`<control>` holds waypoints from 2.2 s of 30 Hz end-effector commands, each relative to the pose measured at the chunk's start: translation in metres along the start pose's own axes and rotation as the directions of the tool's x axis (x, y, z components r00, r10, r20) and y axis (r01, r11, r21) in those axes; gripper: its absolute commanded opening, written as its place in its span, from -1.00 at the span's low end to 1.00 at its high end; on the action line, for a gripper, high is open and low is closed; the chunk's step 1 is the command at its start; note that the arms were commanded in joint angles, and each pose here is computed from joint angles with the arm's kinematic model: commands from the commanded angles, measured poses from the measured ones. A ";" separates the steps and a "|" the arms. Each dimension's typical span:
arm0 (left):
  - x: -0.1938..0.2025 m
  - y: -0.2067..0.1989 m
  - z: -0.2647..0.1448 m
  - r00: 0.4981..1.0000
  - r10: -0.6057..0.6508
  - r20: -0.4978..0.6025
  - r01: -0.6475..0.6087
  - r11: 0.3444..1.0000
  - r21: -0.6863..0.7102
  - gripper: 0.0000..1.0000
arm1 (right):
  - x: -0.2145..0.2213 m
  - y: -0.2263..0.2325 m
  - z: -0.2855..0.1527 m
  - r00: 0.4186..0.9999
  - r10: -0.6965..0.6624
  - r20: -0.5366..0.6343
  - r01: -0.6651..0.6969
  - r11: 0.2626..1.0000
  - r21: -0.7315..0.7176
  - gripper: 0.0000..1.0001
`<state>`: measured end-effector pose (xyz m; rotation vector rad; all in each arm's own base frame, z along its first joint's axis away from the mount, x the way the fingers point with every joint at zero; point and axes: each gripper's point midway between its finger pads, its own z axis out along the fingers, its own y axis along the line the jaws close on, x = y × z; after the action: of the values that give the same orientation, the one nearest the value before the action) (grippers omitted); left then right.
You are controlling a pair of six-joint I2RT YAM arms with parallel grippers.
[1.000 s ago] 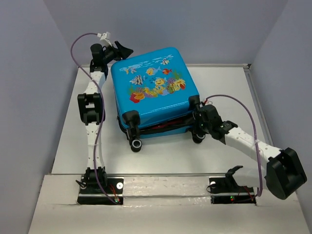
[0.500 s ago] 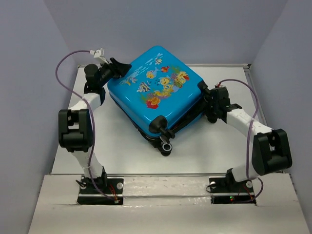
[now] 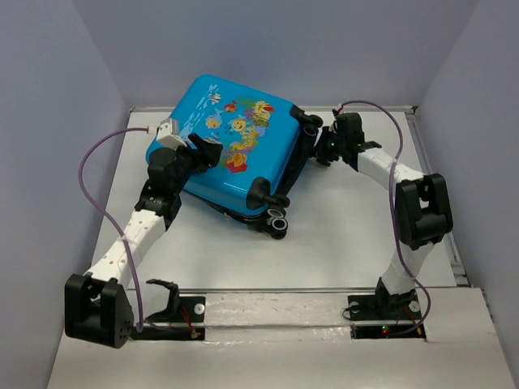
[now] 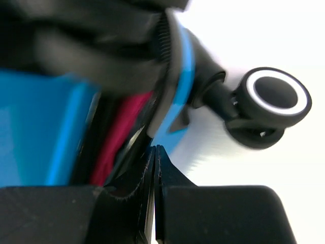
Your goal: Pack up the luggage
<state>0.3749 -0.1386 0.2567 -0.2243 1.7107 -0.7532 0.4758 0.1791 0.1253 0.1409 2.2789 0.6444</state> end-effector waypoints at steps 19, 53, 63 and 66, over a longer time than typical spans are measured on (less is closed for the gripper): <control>-0.176 0.225 0.107 0.999 0.048 -0.013 -0.046 0.806 -0.590 -0.89 | 0.056 0.060 -0.104 0.983 -0.155 0.098 0.171 0.969 -0.180 -0.86; 0.077 0.167 0.037 0.930 -0.284 -0.232 0.164 0.887 -0.431 -0.88 | 0.008 0.104 -0.014 0.962 -0.253 0.098 0.266 0.952 -0.150 -0.86; 0.106 0.078 -0.036 0.957 -0.210 -0.199 0.140 0.938 -0.316 -0.88 | -0.039 0.168 0.007 0.915 -0.382 0.132 0.403 0.831 -0.385 -0.79; 0.100 0.059 -0.050 0.971 -0.178 -0.160 0.128 0.951 -0.281 -0.88 | -0.040 0.180 0.025 0.920 -0.378 0.104 0.379 0.790 -0.481 -0.75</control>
<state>0.3308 -0.0548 0.0978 -0.6852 2.0573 -0.3665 0.5314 0.1803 0.1340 -0.1855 2.2793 0.3129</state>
